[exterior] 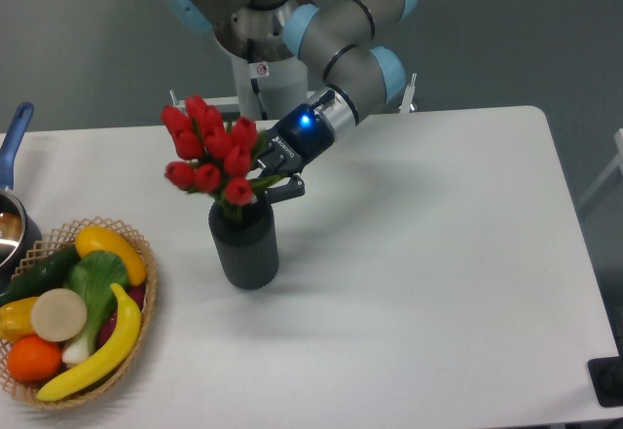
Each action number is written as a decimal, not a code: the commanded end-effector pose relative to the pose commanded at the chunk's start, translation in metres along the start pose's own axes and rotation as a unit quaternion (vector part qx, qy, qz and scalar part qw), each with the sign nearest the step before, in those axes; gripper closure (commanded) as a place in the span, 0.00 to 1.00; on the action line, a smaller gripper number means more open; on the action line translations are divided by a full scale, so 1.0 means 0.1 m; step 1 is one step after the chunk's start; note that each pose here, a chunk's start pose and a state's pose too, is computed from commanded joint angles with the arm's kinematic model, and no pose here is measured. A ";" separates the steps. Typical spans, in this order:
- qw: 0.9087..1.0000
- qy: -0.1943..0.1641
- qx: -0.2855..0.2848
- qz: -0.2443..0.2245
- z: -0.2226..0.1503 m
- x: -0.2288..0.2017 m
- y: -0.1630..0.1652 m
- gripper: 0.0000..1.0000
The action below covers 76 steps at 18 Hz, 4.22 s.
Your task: Insert the flowers into the vase
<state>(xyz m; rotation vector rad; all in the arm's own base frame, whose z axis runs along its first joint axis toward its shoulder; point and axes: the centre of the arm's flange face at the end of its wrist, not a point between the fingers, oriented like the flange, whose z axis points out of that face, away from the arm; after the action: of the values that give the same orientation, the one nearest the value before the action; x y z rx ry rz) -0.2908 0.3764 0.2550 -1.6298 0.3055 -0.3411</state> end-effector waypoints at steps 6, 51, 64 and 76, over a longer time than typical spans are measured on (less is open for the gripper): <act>1.000 -0.009 0.001 -0.010 -0.08 0.00 0.06 0.00; 0.940 -0.204 -0.270 0.043 -1.80 -0.17 -0.32 0.00; 0.843 -0.216 -0.494 0.011 -2.52 -1.20 -0.31 0.00; 0.730 -0.122 -0.672 0.012 -2.27 -1.87 -0.51 0.00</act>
<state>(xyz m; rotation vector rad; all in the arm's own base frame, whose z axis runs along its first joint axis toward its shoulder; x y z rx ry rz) -0.5530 0.2466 0.3164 -3.0721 0.3987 0.2379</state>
